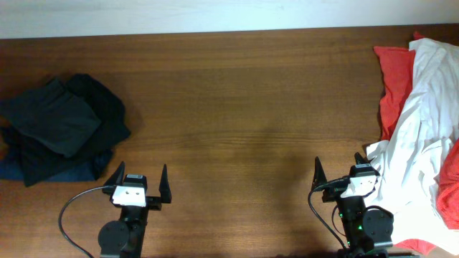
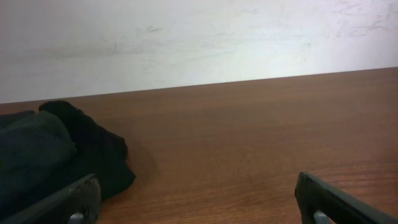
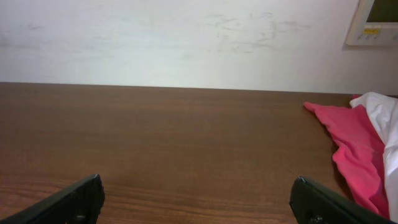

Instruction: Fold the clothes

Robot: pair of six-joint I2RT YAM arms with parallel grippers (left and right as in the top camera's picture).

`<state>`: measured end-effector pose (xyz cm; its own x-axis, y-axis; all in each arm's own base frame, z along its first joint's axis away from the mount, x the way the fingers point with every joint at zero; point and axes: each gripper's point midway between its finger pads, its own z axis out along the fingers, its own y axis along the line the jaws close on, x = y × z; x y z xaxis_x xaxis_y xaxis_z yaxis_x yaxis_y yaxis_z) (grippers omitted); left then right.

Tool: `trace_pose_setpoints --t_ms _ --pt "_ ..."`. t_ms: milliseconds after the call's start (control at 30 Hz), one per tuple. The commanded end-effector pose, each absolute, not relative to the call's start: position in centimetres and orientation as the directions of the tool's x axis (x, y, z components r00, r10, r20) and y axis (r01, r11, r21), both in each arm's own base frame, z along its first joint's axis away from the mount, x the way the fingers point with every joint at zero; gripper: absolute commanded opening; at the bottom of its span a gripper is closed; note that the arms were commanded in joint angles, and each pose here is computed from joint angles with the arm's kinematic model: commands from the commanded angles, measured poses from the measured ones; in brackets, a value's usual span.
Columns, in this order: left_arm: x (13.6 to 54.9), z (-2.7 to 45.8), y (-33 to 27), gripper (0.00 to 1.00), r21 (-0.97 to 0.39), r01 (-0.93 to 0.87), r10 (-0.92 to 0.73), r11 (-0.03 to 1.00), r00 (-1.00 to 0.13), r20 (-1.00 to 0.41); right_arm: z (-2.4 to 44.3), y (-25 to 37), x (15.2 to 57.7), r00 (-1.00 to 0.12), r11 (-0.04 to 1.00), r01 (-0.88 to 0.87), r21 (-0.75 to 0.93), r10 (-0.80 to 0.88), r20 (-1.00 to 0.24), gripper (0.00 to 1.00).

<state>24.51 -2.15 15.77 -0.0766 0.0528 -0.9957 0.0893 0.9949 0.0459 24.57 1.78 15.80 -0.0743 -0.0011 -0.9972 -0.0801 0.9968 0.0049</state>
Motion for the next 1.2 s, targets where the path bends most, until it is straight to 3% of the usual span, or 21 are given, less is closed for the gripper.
trace_pose_setpoints --t_ms 0,1167 --pt "24.51 15.61 -1.94 0.99 0.066 0.079 0.072 0.995 -0.074 -0.995 15.64 1.93 24.54 -0.076 0.996 -0.09 0.007 0.001 -0.997 0.99" --pt "24.55 15.68 -1.47 0.99 0.11 0.055 0.114 0.992 -0.071 -0.991 15.67 2.22 24.51 -0.076 0.994 -0.106 0.02 0.012 -0.997 0.99"
